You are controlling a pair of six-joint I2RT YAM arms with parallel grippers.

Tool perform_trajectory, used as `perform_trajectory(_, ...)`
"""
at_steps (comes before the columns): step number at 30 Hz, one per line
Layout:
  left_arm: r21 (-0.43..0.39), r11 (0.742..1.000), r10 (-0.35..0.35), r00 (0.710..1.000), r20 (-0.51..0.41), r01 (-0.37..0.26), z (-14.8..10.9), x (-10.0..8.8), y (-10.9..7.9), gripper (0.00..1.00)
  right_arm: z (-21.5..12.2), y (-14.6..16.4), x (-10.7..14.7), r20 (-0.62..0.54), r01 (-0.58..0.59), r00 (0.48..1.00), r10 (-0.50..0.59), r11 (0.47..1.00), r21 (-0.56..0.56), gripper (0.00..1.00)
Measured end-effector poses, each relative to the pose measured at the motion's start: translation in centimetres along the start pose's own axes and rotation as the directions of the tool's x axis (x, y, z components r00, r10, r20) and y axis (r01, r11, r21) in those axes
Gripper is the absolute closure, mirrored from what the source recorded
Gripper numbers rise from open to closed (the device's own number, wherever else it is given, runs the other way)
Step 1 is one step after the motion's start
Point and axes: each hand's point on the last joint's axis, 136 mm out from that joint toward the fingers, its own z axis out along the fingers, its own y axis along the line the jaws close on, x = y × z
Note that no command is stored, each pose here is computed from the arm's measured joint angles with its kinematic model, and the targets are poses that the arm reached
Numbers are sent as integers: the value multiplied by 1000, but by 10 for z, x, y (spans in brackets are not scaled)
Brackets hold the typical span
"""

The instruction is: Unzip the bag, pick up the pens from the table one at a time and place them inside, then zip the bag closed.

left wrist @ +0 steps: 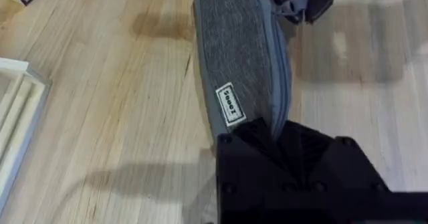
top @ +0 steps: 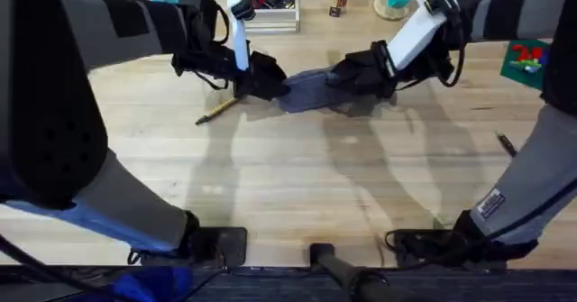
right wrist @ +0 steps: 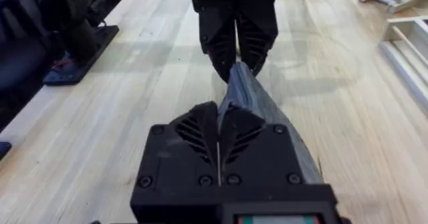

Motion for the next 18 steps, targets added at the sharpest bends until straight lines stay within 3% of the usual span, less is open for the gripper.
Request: perform_trajectory(18, -13, 1000, -4, 1000, -11, 3, -2, 3, 3, 959, 45, -16, -3, -6, 192, 981, -193, 978, -81, 970)
